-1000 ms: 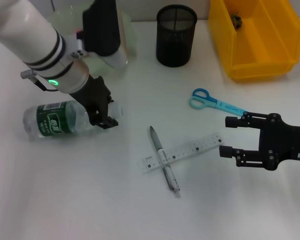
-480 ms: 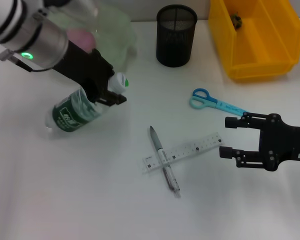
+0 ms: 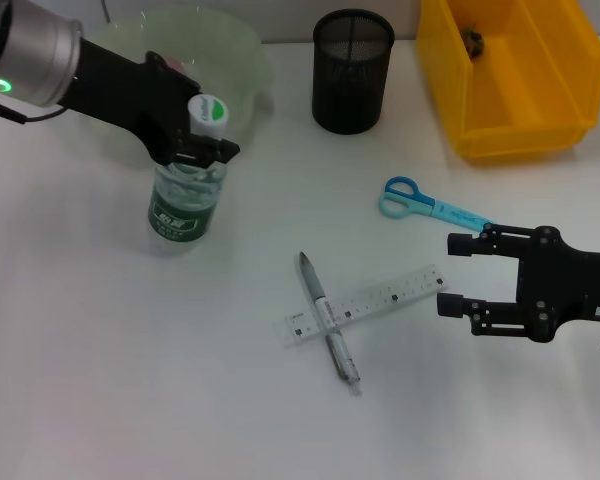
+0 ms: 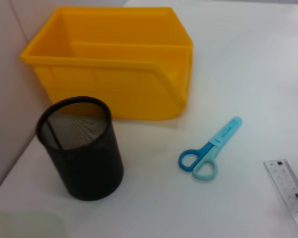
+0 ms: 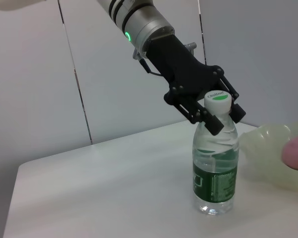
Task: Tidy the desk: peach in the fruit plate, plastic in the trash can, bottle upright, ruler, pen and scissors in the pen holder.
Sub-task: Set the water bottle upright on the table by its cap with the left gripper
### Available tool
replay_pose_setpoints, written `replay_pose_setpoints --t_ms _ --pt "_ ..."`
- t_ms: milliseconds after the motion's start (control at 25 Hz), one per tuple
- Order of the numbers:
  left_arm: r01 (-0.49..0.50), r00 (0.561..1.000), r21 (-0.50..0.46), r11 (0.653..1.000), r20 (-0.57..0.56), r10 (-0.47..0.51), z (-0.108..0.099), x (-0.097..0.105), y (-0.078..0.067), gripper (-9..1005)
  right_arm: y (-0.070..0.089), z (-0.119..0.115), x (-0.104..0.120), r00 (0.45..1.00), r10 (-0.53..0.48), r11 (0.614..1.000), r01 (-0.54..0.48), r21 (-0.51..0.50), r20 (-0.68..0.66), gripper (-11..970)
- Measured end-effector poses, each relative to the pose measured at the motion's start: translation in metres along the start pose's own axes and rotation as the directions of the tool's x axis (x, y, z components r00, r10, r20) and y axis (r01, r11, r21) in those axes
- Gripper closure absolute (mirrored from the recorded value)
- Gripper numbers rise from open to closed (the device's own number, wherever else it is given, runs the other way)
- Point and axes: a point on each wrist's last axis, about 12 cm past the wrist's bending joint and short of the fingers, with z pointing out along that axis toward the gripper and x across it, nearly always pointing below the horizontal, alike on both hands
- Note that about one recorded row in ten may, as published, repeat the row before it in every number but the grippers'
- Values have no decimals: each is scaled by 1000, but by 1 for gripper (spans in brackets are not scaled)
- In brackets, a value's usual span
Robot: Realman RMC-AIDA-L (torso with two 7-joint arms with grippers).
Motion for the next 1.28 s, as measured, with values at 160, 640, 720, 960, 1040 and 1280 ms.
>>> replay_pose_setpoints --t_ms 160,640,720,960,1040,1280 --pt "39 999 -13 999 34 -38 -8 8 2 549 0 0 -1 1000 -1 1000 1 -2 1 221" --pt "253 957 -120 960 180 -229 -50 50 18 549 0 2 -1 1000 -2 1000 2 -6 4 221" --pt "292 944 -138 947 204 -261 -55 59 19 548 0 2 -1 1000 -2 1000 2 -7 5 221" --pt "388 908 -217 896 258 -331 -63 87 19 549 0 5 -2 1000 -5 1000 5 -13 7 221" --pt "398 903 -222 890 264 -338 -63 90 19 550 0 5 -3 1000 -6 1000 6 -13 6 221" --pt "463 870 -271 844 317 -377 -64 107 18 549 0 5 -3 1000 -7 1000 7 -17 4 221"
